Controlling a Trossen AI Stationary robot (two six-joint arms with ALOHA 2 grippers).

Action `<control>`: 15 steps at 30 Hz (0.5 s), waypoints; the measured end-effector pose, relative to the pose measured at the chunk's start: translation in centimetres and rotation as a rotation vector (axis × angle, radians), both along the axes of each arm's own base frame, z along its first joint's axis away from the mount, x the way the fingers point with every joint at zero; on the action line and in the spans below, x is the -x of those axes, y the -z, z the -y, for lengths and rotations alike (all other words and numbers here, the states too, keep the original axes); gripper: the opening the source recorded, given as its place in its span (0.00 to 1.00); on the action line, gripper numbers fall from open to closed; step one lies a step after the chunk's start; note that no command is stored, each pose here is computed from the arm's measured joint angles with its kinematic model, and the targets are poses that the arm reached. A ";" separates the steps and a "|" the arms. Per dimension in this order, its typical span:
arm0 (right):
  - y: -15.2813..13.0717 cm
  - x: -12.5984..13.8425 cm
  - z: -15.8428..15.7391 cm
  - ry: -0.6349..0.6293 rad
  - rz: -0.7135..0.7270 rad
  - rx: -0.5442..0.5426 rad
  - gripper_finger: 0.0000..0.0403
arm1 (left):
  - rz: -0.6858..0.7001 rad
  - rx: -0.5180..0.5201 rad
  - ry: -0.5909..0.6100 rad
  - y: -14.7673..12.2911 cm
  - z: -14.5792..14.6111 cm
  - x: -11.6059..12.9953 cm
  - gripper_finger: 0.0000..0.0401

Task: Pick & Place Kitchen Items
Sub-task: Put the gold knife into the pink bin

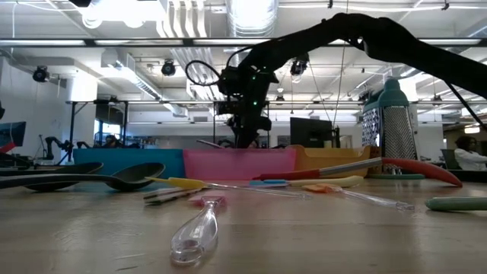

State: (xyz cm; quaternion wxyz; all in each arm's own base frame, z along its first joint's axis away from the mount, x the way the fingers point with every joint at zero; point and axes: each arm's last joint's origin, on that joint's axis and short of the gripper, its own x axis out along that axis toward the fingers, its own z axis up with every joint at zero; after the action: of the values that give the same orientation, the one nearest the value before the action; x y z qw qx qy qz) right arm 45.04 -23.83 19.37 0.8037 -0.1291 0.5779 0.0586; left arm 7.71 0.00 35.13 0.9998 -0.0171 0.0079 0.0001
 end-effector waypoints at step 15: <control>1.1 -0.4 -0.5 -0.039 0.002 -0.030 0.07 | 0.000 0.000 0.000 0.0 0.0 0.0 0.12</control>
State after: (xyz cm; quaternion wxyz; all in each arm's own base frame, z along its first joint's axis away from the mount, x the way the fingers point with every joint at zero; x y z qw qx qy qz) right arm 45.42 -23.30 18.25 0.8050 -0.1283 0.5734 0.0825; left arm 7.71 0.00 35.13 0.9998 -0.0171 0.0079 0.0001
